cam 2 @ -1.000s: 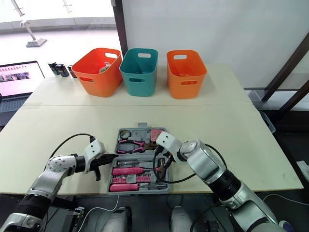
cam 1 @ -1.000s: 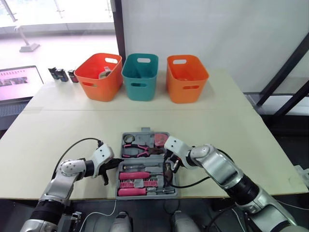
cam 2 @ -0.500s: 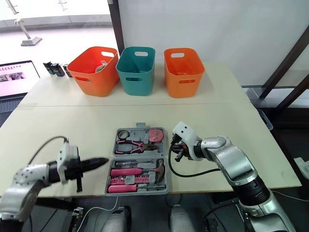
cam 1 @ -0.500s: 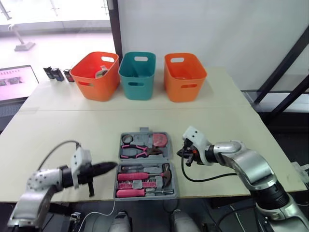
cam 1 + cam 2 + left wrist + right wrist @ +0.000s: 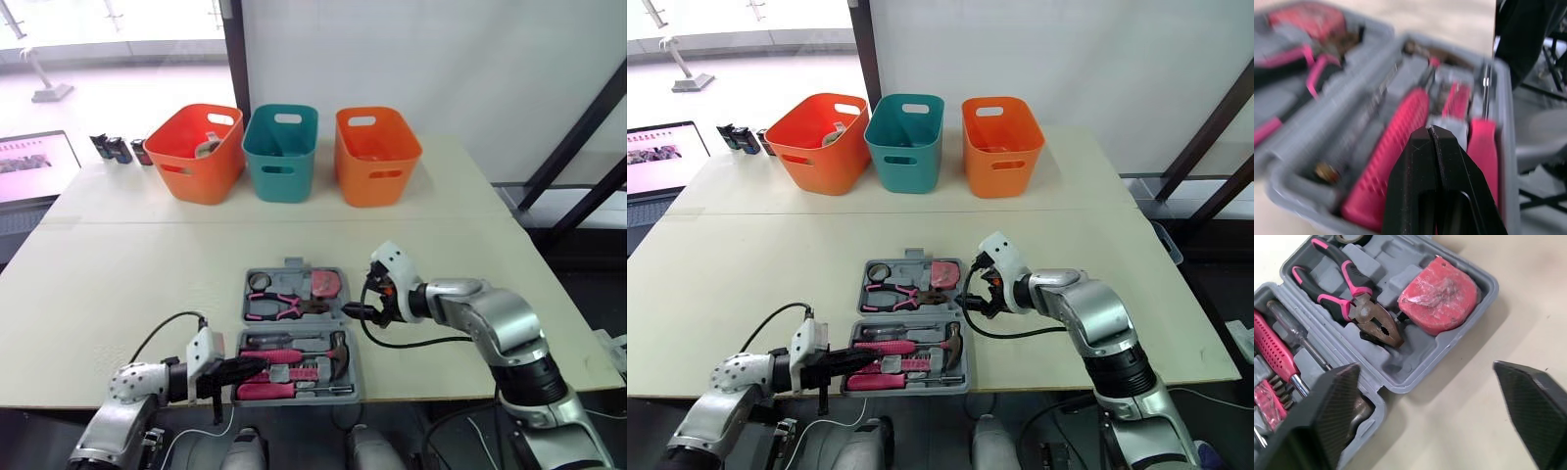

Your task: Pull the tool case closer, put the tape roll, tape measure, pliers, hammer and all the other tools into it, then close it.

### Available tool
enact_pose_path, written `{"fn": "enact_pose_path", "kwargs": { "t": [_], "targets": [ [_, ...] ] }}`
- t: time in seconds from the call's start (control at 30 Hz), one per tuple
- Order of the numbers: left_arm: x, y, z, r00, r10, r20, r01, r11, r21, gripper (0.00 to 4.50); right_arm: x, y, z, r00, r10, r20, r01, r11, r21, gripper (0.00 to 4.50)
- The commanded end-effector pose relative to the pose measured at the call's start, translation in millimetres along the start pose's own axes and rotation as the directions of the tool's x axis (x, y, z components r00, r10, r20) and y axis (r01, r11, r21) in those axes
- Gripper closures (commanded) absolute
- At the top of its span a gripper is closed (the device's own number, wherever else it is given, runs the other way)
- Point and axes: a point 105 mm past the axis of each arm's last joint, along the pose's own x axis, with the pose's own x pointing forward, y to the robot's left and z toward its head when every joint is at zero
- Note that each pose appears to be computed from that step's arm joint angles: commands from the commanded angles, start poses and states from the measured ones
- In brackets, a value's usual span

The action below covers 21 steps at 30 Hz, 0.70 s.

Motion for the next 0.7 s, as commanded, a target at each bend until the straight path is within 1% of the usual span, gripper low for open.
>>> {"fn": "enact_pose_path", "kwargs": {
  "t": [0.03, 0.13, 0.23, 0.33, 0.47, 0.6, 0.7],
  "targets": [
    [4.8, 1.8, -6.8, 1.000, 0.008, -0.016, -0.007, 0.999, 0.033, 4.50, -5.5, -7.4, 20.8, 0.997, -0.038, 0.068, 0.034, 0.998, 0.060, 0.02],
    [6.6, -0.7, -17.5, 0.998, -0.016, -0.057, 0.019, 0.998, 0.054, 4.50, -3.1, -11.4, 28.4, 0.995, -0.052, 0.088, 0.038, 0.988, 0.153, 0.02],
    [5.3, -0.8, -29.9, 0.994, -0.020, -0.109, 0.026, 0.998, 0.051, 4.50, 2.3, -18.1, 30.0, 0.995, -0.070, 0.077, 0.051, 0.973, 0.225, 0.02],
    [0.8, -3.2, -39.8, 0.986, -0.044, -0.159, 0.056, 0.996, 0.068, 4.50, 13.8, -22.9, 29.9, 0.996, -0.051, 0.066, 0.026, 0.940, 0.340, 0.02],
    [0.2, -4.9, -42.2, 0.985, -0.061, -0.163, 0.078, 0.992, 0.097, 4.50, 30.3, -42.0, 18.3, 0.994, -0.105, 0.014, 0.089, 0.901, 0.425, 0.02],
    [-1.5, -2.2, -40.1, 0.984, -0.064, -0.168, 0.084, 0.990, 0.117, 4.50, 45.5, -41.0, 11.1, 0.998, -0.068, -0.002, 0.061, 0.880, 0.470, 0.02],
    [-3.3, -1.4, -41.1, 0.980, -0.072, -0.187, 0.099, 0.986, 0.136, 4.50, 53.8, -39.7, 12.1, 0.999, -0.047, 0.028, 0.026, 0.861, 0.507, 0.02]
  ]
}}
